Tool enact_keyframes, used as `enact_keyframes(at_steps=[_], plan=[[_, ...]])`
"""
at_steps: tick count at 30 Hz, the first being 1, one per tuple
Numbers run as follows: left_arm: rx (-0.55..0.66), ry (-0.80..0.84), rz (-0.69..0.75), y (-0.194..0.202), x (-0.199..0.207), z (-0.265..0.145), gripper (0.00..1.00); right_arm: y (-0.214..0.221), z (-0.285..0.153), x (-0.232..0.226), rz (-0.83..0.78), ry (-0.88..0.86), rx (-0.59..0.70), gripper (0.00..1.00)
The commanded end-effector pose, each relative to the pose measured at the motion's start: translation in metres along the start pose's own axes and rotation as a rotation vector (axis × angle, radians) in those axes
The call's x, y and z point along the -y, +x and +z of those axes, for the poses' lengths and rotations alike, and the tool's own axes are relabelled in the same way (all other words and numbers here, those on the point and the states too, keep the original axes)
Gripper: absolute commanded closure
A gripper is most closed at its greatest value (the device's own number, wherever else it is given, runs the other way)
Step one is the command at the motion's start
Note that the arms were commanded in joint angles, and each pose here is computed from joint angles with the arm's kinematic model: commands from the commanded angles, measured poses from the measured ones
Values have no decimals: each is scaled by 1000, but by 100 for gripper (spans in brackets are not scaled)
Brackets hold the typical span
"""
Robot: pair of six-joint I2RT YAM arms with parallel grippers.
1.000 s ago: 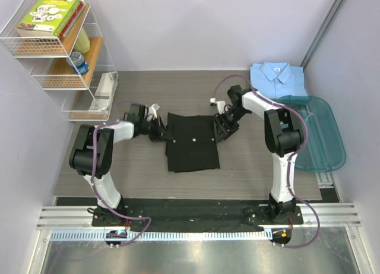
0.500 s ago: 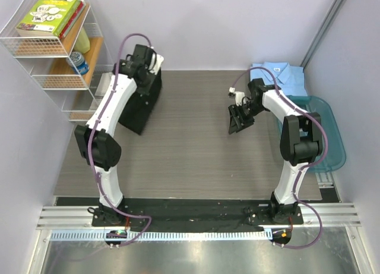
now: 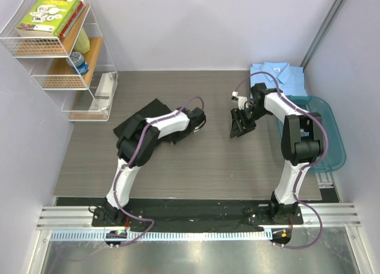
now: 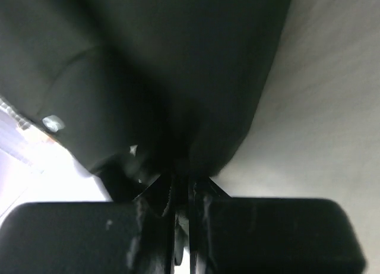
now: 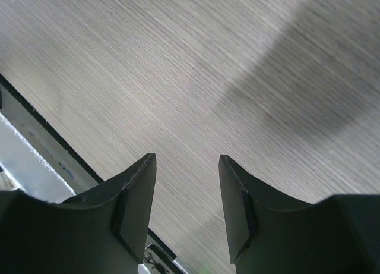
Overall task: Fold and stack the long sleeve shirts
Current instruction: Neatly place the folded shirt into the bin
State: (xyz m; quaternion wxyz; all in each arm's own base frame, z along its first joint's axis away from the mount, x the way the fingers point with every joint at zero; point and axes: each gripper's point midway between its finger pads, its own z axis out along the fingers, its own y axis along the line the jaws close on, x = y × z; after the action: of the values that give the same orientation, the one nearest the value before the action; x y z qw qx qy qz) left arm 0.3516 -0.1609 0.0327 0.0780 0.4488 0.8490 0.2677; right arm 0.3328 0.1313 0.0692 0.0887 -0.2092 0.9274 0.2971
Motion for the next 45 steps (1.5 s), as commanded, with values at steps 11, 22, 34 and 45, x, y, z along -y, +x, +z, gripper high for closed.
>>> enact_keyframes(at_steps=[11, 22, 34, 45], plan=[[281, 541, -219, -107, 70, -143, 25, -6, -6, -20, 111, -103, 91, 38], [455, 698, -286, -7, -29, -125, 38, -35, 14, -48, 160, -209, 167, 36], [196, 739, -197, 43, 36, -12, 58, -35, 59, -69, 173, -242, 96, 37], [476, 1214, -271, -83, 127, -187, 42, -49, 32, -28, 145, -129, 89, 41]])
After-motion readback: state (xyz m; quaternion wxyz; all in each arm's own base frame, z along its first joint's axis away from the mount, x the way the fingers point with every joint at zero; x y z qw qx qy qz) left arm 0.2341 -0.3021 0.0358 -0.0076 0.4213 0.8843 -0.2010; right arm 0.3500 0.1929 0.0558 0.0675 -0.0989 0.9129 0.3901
